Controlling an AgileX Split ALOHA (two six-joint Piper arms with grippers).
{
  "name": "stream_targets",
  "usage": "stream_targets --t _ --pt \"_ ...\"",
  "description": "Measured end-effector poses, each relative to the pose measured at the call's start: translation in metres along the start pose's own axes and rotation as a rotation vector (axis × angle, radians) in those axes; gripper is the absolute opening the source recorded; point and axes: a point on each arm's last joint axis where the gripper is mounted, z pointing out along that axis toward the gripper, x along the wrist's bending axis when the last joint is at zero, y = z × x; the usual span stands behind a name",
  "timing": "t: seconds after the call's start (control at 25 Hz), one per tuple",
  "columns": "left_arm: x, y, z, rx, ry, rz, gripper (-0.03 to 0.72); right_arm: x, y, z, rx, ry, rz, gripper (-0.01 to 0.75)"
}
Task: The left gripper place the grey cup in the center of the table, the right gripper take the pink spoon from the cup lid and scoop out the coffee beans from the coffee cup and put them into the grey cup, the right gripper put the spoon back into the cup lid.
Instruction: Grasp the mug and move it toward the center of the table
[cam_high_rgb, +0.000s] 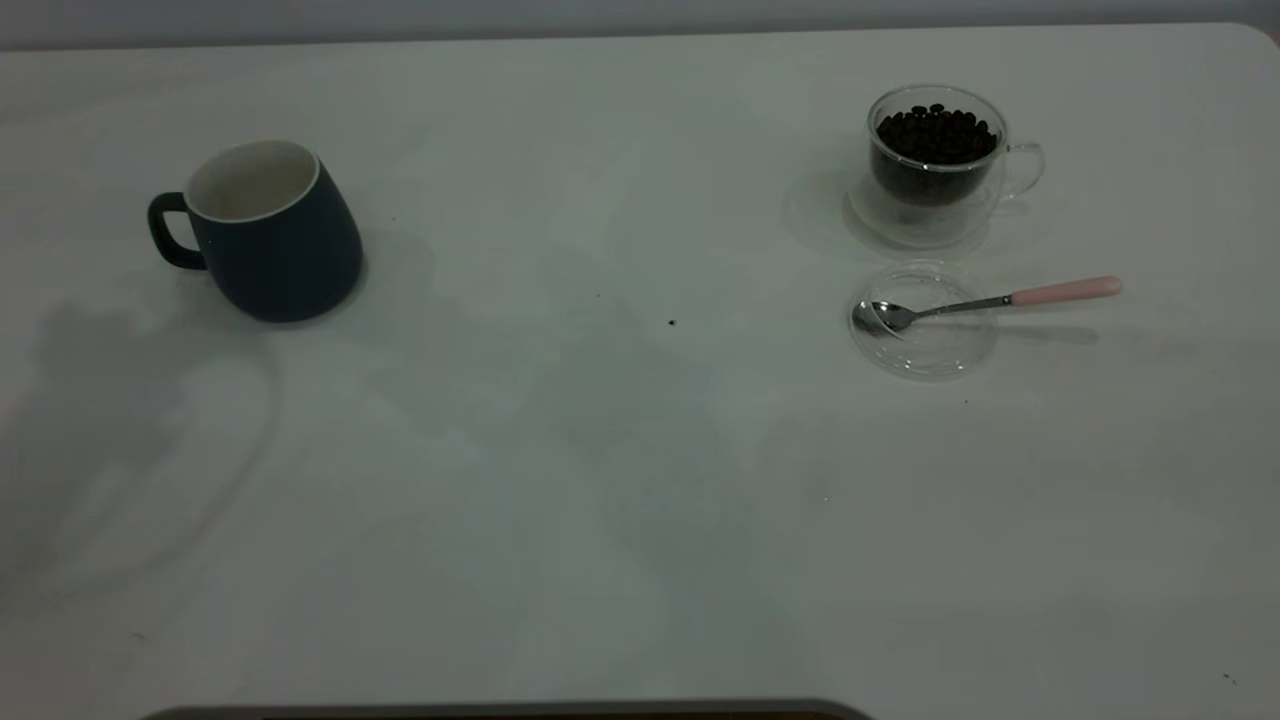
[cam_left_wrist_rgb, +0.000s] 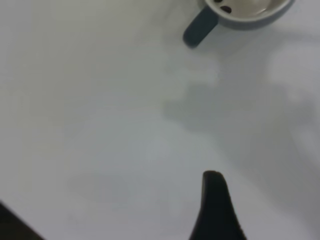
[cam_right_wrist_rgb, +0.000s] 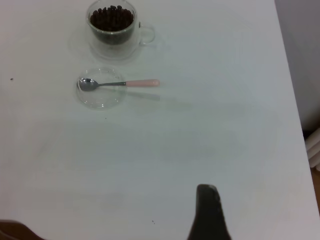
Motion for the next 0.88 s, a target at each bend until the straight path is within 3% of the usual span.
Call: stream_targets --t 0.36,0.64,0.88 --pt "0.028 0.025 0.075 0.069 0.009 0.213 0.586 0.0 0.0 0.0 0.0 0.0 0.0 0.589" --pt "0.015 0.029 0.125 0.126 -0.025 0.391 0.586 0.0 0.0 0.0 0.0 0.0 0.0 0.589" --pt "0.001 0.051 0.145 0.076 0.03 0.531 0.586 0.0 0.0 0.0 -0.001 0.0 0.0 0.589"
